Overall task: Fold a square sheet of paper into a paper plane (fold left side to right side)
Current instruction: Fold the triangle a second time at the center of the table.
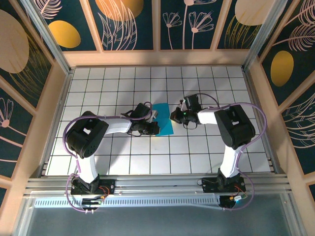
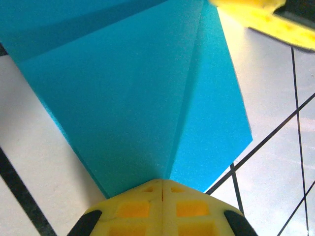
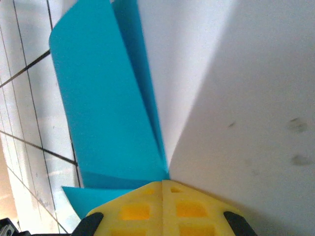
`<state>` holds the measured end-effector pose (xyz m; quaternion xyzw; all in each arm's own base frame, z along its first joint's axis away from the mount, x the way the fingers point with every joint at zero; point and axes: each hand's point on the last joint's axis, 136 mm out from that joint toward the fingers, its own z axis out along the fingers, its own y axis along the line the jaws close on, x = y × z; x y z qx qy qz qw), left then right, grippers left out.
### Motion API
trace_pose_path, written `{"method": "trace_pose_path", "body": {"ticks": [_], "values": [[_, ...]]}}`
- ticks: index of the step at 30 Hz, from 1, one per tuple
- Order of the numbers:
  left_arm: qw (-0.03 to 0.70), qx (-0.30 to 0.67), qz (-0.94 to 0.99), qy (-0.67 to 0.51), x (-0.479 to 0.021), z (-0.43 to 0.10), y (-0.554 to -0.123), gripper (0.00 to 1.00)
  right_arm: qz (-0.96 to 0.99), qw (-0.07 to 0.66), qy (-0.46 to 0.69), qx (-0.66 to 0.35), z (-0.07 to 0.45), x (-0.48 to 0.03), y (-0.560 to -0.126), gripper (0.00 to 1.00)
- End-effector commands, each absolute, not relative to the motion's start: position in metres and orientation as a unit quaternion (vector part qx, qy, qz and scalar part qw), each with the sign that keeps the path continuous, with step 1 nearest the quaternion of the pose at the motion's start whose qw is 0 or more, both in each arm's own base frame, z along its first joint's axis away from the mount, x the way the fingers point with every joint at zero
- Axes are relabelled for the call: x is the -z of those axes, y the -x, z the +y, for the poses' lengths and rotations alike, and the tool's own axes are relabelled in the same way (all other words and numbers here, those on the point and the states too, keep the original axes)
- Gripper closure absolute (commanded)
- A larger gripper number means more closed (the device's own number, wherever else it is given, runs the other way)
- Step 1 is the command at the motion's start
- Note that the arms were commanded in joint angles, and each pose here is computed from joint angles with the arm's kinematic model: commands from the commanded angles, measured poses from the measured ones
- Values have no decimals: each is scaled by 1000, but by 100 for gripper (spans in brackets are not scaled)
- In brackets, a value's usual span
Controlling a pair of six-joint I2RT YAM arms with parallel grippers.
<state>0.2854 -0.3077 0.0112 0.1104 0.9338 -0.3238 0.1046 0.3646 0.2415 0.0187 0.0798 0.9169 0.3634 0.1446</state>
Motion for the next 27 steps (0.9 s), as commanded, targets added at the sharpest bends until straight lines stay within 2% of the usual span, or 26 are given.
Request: {"method": "trace_pose_path", "body": {"ticks": [1,7,12,20,27], "values": [[36,238,967,-85,33,-266,-253,100,933,161,-104,-303,209,-1,-381,100],[45,247,964,-90,27,-270,-256,100,925,194,-90,-314,207,-42,-388,100],[49,249,963,-93,25,-272,-258,100,908,183,-70,-370,234,-63,-366,100],[50,251,962,-94,24,-273,-259,100,901,143,-47,-406,283,-50,-342,100],[51,256,961,-96,22,-275,-260,100,911,122,-60,-389,287,-23,-344,100]]}}
